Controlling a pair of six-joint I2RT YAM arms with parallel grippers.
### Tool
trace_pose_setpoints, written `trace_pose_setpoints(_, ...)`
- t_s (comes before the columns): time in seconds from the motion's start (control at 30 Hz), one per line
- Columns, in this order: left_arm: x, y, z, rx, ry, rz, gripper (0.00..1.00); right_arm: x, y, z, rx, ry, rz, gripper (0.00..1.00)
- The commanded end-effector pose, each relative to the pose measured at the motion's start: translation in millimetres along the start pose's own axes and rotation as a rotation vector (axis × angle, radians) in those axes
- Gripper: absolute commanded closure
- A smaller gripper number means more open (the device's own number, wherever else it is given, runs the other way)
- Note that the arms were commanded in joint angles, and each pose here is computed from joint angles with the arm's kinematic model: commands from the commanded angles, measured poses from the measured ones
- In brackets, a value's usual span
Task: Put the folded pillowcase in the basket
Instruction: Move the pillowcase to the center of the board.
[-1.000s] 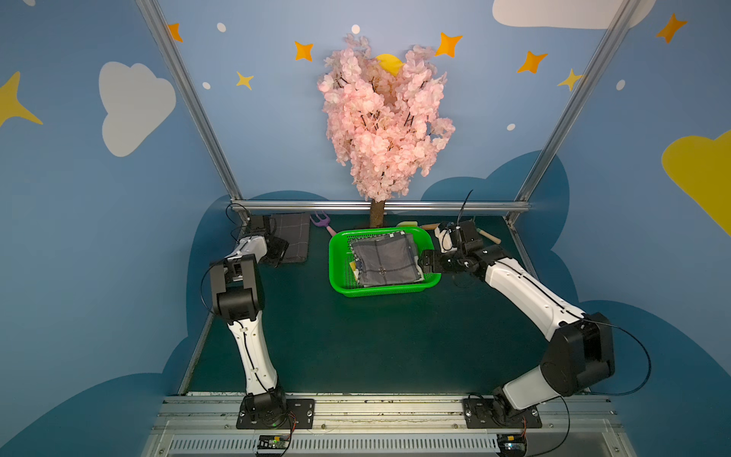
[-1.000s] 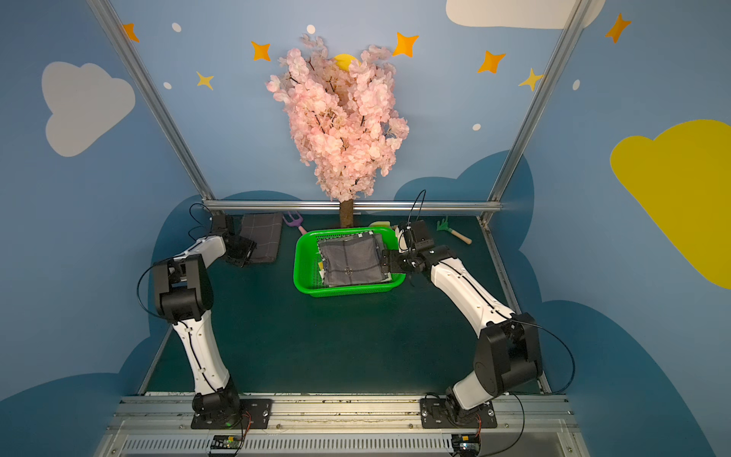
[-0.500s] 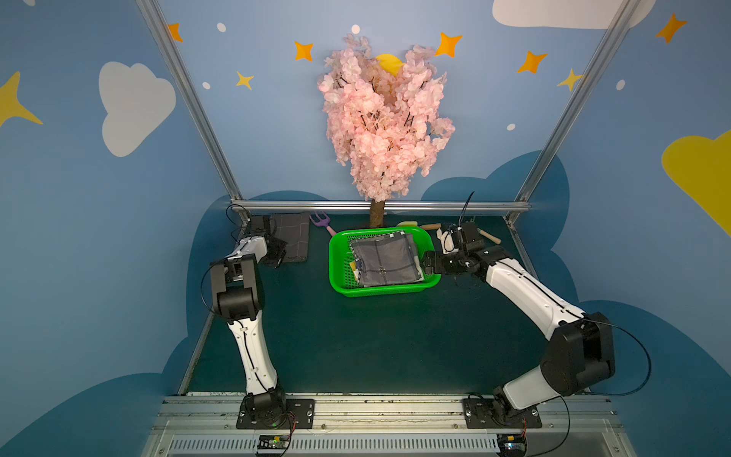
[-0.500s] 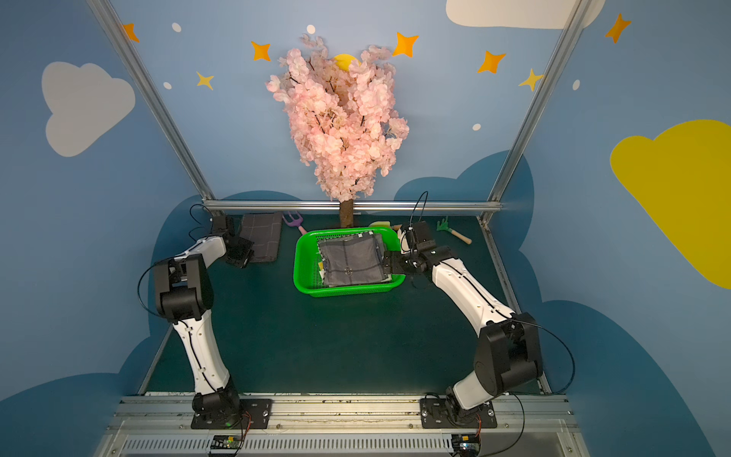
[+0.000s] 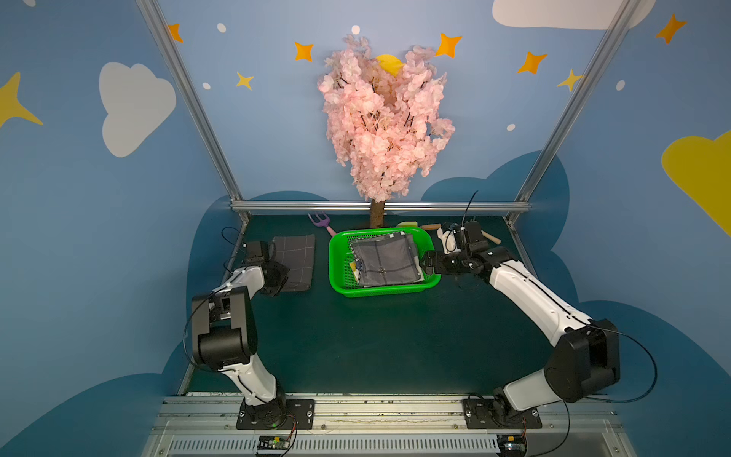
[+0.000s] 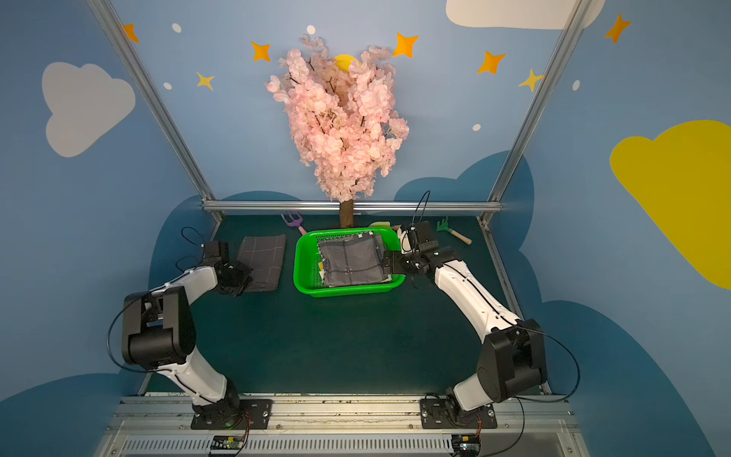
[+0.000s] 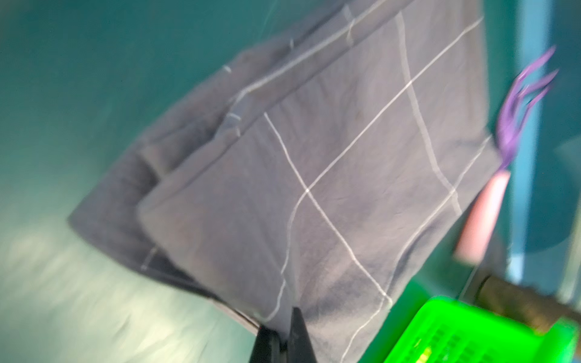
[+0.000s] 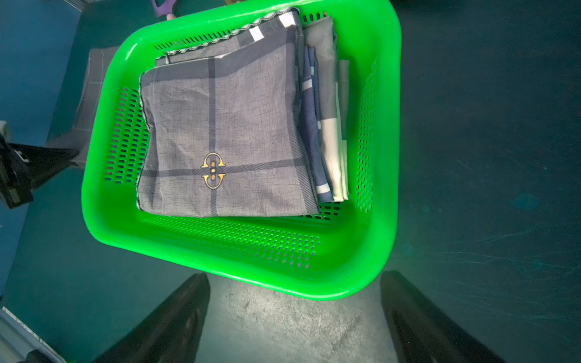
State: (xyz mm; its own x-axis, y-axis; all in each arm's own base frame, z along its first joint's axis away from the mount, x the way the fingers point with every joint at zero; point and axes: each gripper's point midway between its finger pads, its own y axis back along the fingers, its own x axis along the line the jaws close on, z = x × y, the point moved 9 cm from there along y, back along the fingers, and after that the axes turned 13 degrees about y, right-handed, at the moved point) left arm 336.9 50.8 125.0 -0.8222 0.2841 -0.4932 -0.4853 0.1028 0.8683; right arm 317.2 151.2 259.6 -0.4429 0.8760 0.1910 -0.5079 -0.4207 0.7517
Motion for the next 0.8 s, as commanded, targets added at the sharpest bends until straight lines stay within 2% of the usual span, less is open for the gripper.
trace_pose_setpoints(0.0,24.8,13.6,-25.2,0.034,-0.035,-0.004,0.93,6.6,21.8,7.4,-0.043,-0.002,0.039,0.10)
trace_pose_setpoints(0.23,61.1,44.5,-72.0,0.036,-0.098,0.006,0.90,13.7,40.1,10.9,-0.071,0.005,0.081,0.09)
trace_pose_setpoints(0.43,84.3,71.2,-102.5,0.010,-0.221,0.055,0.87,17.0,54.1,10.4,-0.103,0.012,0.090,0.09)
trace_pose_setpoints(0.63,119.0,71.4,-127.1,0.048,-0.227,0.086,0.85,20.2,57.4,6.0,-0.118,0.023,0.122,0.09)
trace_pose_setpoints(0.77,132.0,70.2,-139.4,0.085,-0.237,0.096,0.79,26.9,54.2,-1.1,-0.078,0.018,0.159,0.09)
